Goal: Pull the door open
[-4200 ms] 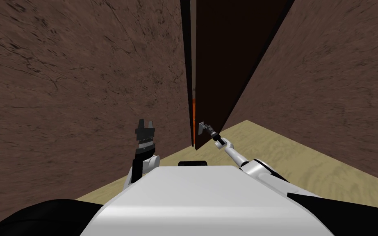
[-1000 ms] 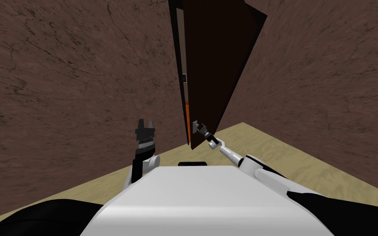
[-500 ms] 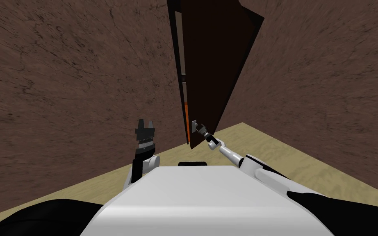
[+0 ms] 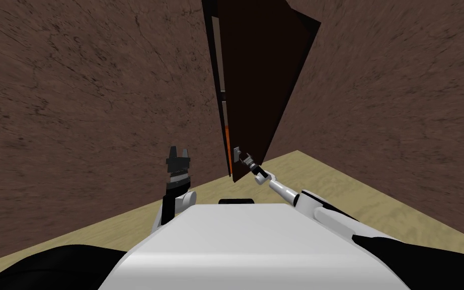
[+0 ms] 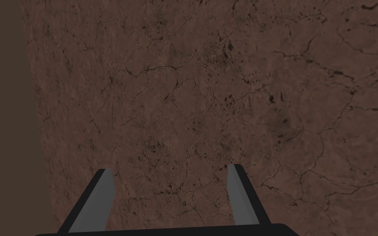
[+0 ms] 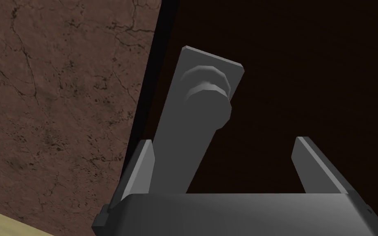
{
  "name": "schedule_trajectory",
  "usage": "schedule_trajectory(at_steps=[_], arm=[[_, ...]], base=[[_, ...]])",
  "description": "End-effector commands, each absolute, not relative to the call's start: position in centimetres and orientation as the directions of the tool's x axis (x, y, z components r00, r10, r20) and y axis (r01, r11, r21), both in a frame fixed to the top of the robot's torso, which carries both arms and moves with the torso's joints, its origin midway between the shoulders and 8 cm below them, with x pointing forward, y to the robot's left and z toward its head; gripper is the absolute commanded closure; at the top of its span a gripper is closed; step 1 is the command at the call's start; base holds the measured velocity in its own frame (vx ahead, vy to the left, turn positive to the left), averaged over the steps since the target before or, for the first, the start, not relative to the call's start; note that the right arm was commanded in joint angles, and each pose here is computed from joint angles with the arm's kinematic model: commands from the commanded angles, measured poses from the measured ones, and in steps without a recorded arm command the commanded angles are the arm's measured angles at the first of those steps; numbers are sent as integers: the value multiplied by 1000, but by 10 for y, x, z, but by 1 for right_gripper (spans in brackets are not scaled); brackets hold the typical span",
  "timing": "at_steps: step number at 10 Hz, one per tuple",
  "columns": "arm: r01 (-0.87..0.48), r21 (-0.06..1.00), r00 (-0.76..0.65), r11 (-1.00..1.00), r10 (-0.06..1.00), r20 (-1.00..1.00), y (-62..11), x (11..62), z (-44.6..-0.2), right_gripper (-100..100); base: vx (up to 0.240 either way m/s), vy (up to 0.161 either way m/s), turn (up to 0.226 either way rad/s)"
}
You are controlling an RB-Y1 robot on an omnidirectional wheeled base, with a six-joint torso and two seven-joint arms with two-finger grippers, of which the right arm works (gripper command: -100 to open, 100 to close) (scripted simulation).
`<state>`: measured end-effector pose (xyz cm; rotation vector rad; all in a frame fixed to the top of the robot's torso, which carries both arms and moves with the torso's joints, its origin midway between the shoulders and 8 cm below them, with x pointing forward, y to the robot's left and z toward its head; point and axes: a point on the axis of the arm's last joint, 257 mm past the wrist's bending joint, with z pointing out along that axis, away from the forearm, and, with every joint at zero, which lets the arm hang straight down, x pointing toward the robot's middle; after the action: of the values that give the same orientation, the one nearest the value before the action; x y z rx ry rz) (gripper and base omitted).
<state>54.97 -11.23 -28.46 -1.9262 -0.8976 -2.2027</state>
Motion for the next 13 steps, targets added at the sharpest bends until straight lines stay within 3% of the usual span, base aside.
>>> schedule_trajectory(at_steps=[1,11,13], arm=[[445,308,-174,-841,256,951,-109,547,-286,-100],[500,5,-3,-866,4,1000,-92,535,-296,-100],[470,18,-7,-883,16,1000,-119,542,-298,-100]], base=[[-27,-48,9],[-27,-48,13],[11,22,101]])
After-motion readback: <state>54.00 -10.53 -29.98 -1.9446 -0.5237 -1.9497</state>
